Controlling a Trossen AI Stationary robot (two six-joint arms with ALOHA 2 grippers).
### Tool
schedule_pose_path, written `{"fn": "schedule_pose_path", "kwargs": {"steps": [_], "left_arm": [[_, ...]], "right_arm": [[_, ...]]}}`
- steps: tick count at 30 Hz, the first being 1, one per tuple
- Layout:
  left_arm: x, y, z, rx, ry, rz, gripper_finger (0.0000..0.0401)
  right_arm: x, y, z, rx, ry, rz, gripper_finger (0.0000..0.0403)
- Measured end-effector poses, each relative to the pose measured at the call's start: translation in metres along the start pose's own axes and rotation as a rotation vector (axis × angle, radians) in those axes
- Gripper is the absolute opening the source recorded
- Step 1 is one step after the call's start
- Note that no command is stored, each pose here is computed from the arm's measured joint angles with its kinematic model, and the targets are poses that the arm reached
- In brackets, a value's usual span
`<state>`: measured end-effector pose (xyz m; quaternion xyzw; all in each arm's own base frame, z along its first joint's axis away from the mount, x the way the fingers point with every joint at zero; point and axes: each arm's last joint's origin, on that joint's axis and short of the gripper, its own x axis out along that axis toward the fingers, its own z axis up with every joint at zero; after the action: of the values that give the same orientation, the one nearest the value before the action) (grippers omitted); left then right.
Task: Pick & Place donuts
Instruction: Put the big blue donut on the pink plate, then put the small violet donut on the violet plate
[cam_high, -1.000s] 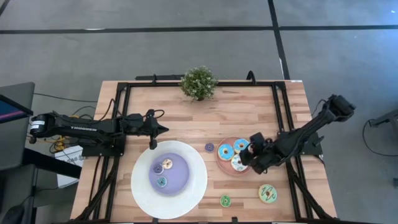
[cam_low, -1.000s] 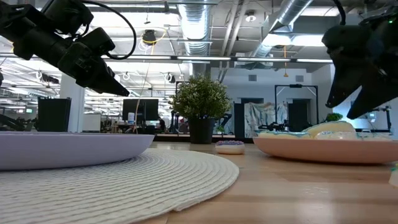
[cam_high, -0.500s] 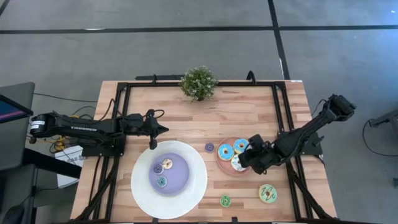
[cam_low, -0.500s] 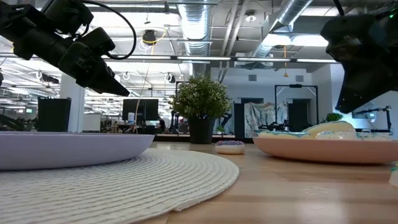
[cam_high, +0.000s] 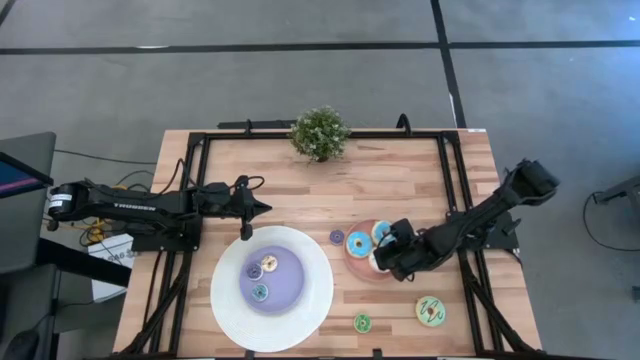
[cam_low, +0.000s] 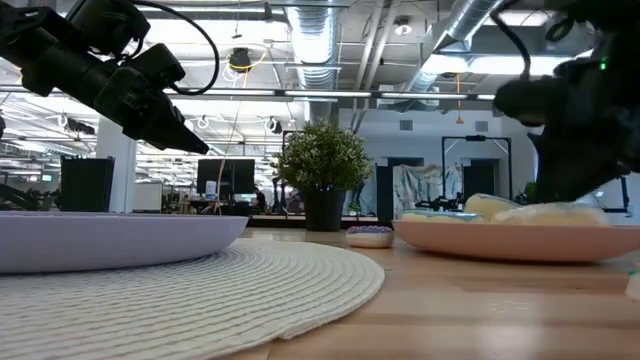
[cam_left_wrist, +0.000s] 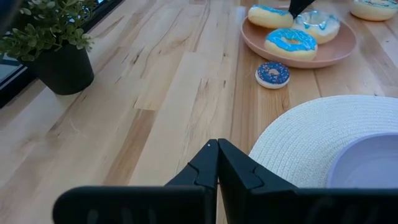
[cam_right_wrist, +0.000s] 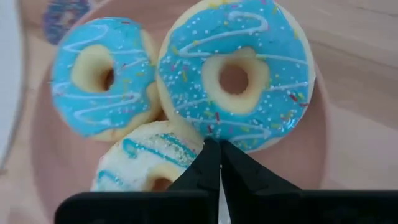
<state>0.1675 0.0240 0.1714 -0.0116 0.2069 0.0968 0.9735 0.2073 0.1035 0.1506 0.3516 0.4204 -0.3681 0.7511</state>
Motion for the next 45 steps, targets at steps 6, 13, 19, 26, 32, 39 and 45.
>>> {"fn": "schedule_pose_path", "kwargs": {"steps": [6, 13, 19, 26, 32, 39, 45], "left_arm": [[0.000, 0.000, 0.000, 0.000, 0.000, 0.000, 0.0000], [0.000, 0.000, 0.000, 0.000, 0.000, 0.000, 0.0000], [0.000, 0.000, 0.000, 0.000, 0.000, 0.001, 0.0000], [0.000, 0.000, 0.000, -0.001, 0.000, 0.001, 0.0000], [0.000, 0.000, 0.000, -0.001, 0.000, 0.001, 0.0000], [0.000, 0.000, 0.000, 0.000, -0.001, 0.001, 0.0000], [0.000, 0.000, 0.000, -0.011, -0.001, -0.001, 0.0000]], "right_arm": [[-0.023, 0.006, 0.011, -0.023, -0.027, 0.106, 0.0001], [-0.029, 0.005, 0.016, -0.030, -0.088, 0.128, 0.0001], [-0.007, 0.009, 0.014, -0.042, -0.073, 0.049, 0.0000], [0.017, 0.010, 0.016, -0.054, 0.007, -0.025, 0.0000], [-0.001, 0.013, 0.025, -0.053, -0.037, 0.082, 0.0000], [-0.030, 0.010, 0.038, -0.069, -0.094, 0.203, 0.0000], [-0.047, 0.005, 0.044, -0.212, -0.128, 0.252, 0.0000]]}}
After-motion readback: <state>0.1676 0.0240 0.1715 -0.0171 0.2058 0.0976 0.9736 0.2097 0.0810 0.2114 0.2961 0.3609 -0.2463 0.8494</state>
